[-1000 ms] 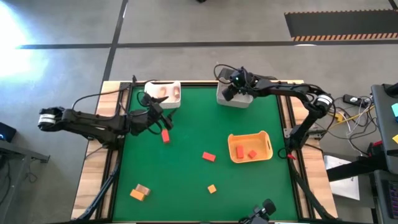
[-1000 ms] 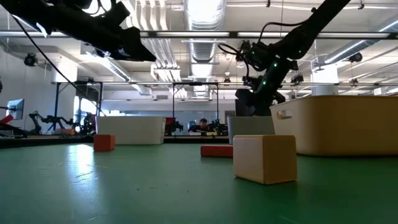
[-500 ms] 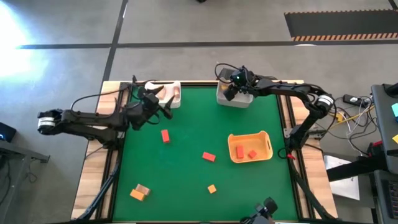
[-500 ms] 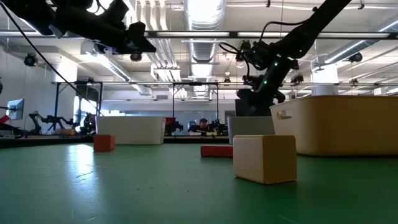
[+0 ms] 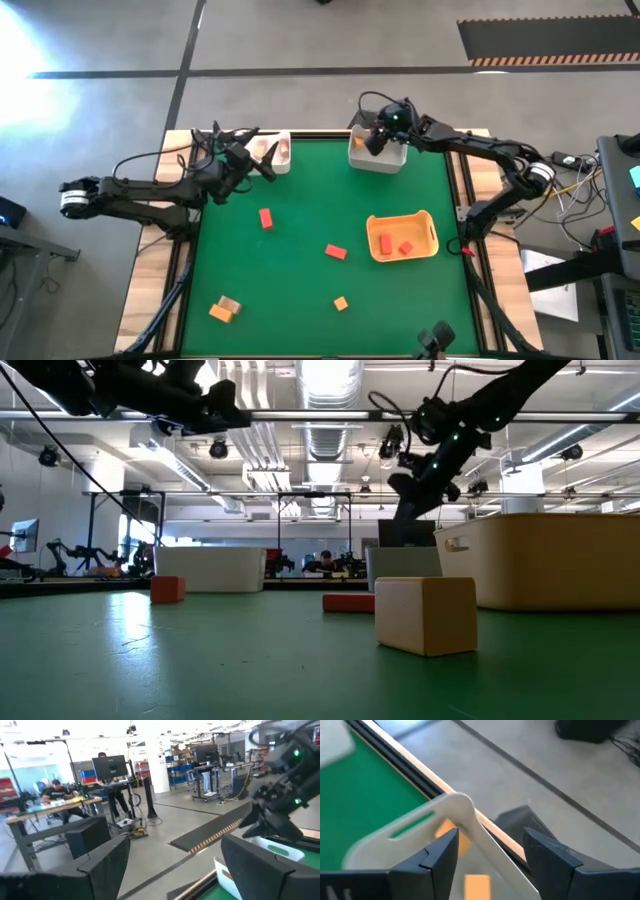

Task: Sort & place blocks by color
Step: Put the orange block into the yellow bin, then put the brown block into the white bin

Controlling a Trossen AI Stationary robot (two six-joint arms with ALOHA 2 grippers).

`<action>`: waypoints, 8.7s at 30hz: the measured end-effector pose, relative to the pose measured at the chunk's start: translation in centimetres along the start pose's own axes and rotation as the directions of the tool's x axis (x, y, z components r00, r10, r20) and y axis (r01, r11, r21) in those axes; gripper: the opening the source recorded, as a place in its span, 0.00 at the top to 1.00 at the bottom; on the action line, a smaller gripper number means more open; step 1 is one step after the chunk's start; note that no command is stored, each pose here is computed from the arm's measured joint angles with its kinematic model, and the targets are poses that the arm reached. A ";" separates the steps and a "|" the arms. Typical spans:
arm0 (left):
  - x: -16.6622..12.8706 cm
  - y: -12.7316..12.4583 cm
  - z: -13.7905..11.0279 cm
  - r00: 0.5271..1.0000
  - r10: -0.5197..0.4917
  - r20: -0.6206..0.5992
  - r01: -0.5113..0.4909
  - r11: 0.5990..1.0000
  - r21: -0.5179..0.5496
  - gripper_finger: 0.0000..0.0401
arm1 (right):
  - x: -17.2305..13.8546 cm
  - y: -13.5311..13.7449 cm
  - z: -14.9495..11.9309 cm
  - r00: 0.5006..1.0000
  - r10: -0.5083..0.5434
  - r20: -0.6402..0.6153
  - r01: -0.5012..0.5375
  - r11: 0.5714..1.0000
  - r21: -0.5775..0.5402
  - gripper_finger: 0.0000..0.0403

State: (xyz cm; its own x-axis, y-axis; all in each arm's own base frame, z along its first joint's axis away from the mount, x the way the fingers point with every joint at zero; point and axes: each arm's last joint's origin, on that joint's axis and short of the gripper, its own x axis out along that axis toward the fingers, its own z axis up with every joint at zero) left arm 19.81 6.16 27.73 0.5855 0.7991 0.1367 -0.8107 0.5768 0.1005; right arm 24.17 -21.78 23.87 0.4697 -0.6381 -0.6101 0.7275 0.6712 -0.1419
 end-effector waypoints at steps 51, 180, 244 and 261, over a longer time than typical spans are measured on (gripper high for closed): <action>-3.9 -9.3 -11.5 0.257 0.037 -0.966 -0.479 0.873 -0.094 0.43 | -7.3 10.9 -1.1 0.831 0.555 0.042 -0.547 0.828 -0.121 0.68; 1.1 -13.2 -0.5 0.571 -0.769 0.287 0.814 0.575 -0.081 0.71 | -12.4 19.2 -3.6 0.395 0.780 0.485 -0.588 0.620 -0.519 0.48; 0.7 -12.1 -2.9 0.516 -0.778 -0.359 0.724 0.620 -0.301 0.23 | -15.8 15.2 -7.6 0.803 0.446 -0.395 -0.549 0.811 -0.200 0.38; -11.1 -13.4 0.8 -0.267 -0.357 -0.895 0.347 0.831 -0.435 0.24 | -16.5 14.5 -8.0 0.775 0.627 -0.077 -0.601 0.694 -0.397 0.40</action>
State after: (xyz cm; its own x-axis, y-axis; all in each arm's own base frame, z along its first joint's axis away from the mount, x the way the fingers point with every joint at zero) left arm 24.16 -10.55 25.61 0.1314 -0.2677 -0.9545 -0.4709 0.8304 -0.2977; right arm 22.95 1.49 25.66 0.7818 -0.0450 -0.6219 0.0246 0.9988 -0.0412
